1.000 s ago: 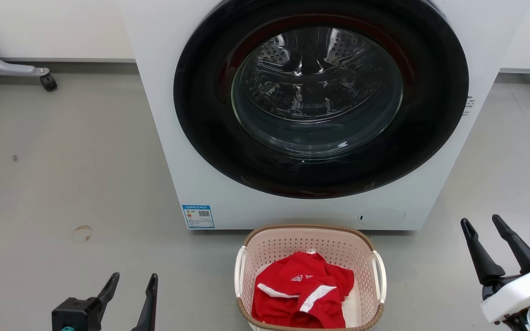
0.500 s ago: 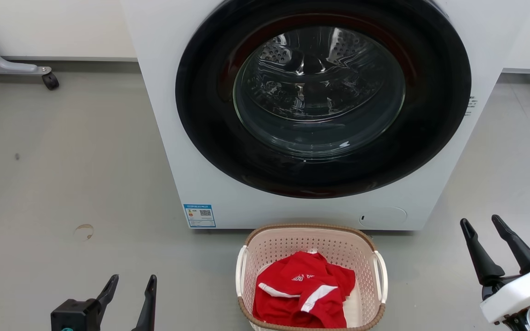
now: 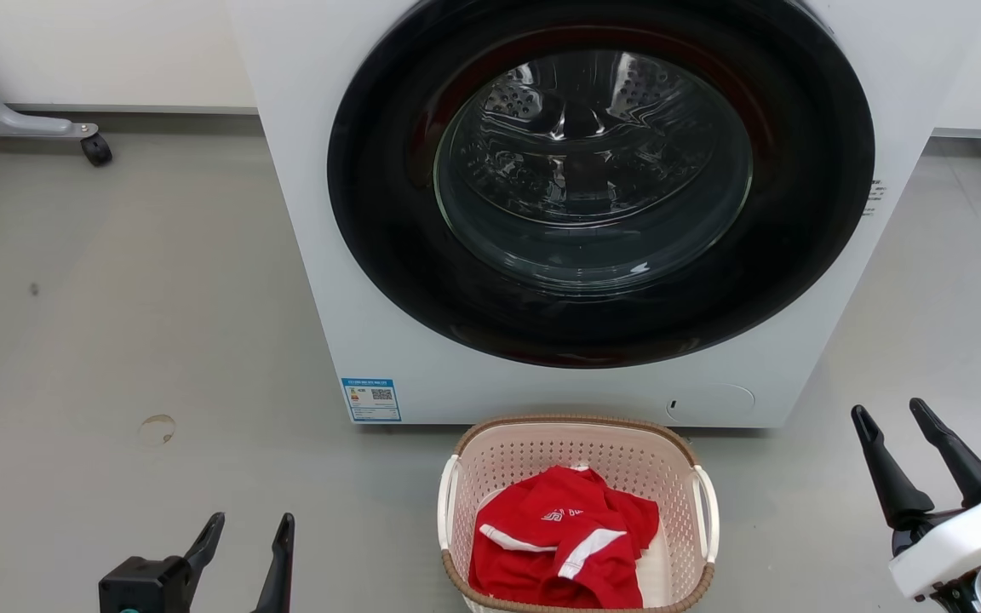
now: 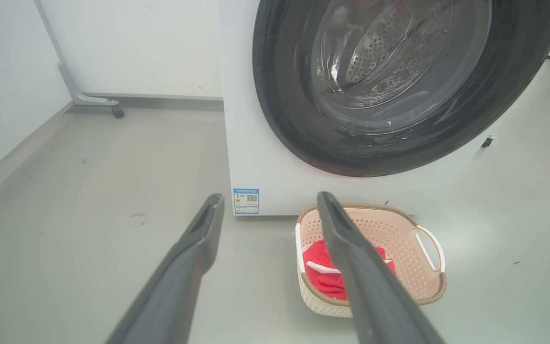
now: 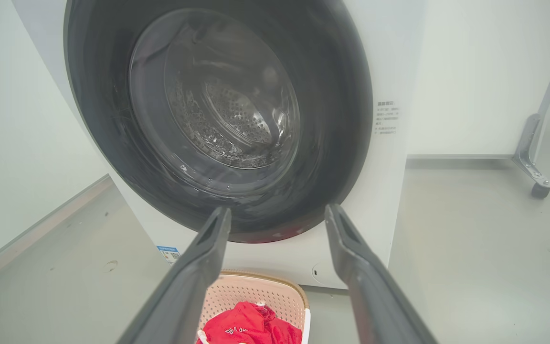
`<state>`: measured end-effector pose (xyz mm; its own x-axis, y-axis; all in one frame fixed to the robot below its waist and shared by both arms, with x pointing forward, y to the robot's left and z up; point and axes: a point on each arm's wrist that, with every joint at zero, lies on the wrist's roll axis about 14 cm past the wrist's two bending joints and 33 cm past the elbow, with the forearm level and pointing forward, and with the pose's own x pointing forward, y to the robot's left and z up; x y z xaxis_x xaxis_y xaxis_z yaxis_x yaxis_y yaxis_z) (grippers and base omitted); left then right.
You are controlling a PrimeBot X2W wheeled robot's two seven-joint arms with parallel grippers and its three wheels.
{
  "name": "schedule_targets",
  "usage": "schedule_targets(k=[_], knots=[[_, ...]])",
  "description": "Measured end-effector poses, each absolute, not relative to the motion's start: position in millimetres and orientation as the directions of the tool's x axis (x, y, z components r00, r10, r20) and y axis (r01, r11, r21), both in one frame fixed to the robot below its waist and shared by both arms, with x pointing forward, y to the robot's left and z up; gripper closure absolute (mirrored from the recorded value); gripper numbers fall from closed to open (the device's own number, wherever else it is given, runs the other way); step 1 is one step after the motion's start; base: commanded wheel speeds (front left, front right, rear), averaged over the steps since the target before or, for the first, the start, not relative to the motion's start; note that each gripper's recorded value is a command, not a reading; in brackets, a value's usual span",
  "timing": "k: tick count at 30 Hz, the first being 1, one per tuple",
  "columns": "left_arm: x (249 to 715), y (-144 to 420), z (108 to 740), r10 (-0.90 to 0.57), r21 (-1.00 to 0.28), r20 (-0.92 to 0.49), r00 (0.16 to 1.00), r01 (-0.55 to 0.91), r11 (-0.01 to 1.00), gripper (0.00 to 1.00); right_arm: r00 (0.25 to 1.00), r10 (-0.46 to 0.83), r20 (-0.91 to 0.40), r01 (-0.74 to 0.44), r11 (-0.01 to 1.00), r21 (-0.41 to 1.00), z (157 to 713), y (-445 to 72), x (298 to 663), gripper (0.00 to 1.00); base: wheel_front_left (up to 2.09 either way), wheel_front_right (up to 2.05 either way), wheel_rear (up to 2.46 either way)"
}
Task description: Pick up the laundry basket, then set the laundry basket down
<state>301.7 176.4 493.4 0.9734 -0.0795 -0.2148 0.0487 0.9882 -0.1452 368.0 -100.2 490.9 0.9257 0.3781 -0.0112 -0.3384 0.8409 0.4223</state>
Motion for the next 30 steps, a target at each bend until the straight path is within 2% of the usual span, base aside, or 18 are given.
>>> schedule_targets(k=[30], knots=[[305.2,176.2,497.6,-0.080,-0.136,-0.201,0.976,0.053,0.989,0.00,0.926,0.378,-0.010,-0.338,0.841,0.422,491.4,-100.5,368.0,0.00,0.00,0.00,0.00]])
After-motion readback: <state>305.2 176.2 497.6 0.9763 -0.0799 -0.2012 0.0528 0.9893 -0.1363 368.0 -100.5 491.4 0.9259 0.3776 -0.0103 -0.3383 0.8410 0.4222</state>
